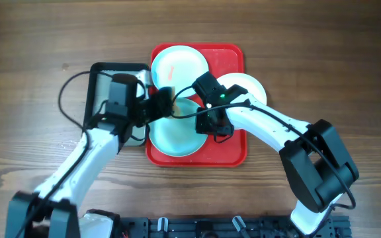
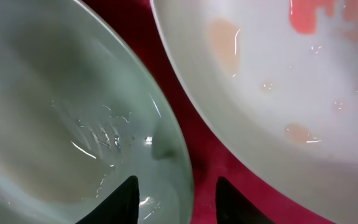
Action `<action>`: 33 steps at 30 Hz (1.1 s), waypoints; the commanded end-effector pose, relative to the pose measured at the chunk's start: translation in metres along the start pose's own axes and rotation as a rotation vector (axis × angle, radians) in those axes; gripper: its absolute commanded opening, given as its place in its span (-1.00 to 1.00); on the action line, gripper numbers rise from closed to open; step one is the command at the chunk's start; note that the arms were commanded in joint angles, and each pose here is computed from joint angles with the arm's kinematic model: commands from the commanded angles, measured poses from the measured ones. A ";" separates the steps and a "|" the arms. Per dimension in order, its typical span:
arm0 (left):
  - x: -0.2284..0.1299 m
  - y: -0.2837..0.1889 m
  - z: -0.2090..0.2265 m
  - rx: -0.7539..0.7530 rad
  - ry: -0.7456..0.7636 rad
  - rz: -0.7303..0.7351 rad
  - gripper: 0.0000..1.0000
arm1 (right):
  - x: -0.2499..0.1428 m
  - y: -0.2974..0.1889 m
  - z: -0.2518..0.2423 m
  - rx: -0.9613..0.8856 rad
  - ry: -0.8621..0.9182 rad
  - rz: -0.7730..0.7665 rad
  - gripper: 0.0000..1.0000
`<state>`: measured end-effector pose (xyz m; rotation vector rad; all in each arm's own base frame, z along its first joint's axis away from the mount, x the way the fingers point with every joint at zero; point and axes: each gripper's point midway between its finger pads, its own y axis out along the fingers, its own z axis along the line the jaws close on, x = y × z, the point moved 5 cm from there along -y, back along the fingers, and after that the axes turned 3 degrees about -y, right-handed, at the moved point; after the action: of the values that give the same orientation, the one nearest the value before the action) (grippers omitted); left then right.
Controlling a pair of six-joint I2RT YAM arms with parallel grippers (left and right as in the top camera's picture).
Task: Clean dirty plates on tray and stack at the side
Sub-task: 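Return the sponge with the left gripper over the black tray, then grip the lower blue plate rim with the right gripper and lift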
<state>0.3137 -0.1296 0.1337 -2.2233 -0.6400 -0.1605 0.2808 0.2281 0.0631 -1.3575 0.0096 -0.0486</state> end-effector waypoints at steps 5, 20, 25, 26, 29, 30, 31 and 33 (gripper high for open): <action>0.048 -0.057 0.034 0.286 0.062 -0.323 -0.92 | -0.004 0.000 0.000 0.017 0.003 -0.014 -0.28; 0.057 -0.082 0.096 0.640 0.067 -0.367 -0.92 | 0.001 -0.001 0.000 0.022 -0.028 -0.035 -0.91; 0.054 -0.082 0.097 0.652 0.084 -0.344 -0.92 | 0.009 -0.018 0.001 0.024 -0.067 -0.045 -0.92; 0.054 -0.082 0.097 0.654 0.090 -0.343 -0.92 | 0.010 -0.020 0.001 0.024 -0.066 -0.045 -0.91; 0.053 -0.082 0.098 0.658 0.091 -0.333 -0.92 | 0.008 -0.029 0.002 0.030 -0.076 -0.053 -0.92; 0.052 -0.082 0.099 0.660 0.091 -0.330 -0.92 | 0.009 -0.031 0.003 0.033 -0.091 -0.059 -0.91; 0.051 -0.082 0.099 0.661 0.090 -0.326 -0.92 | 0.009 -0.033 0.003 0.035 -0.100 -0.063 -0.91; 0.049 -0.082 0.100 0.663 0.088 -0.316 -0.92 | 0.009 -0.038 0.004 0.044 -0.124 -0.078 -0.91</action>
<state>0.3053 0.0054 0.1356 -1.4876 -0.8592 -0.1637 0.2822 0.2208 0.0781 -1.3504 -0.0547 -0.0207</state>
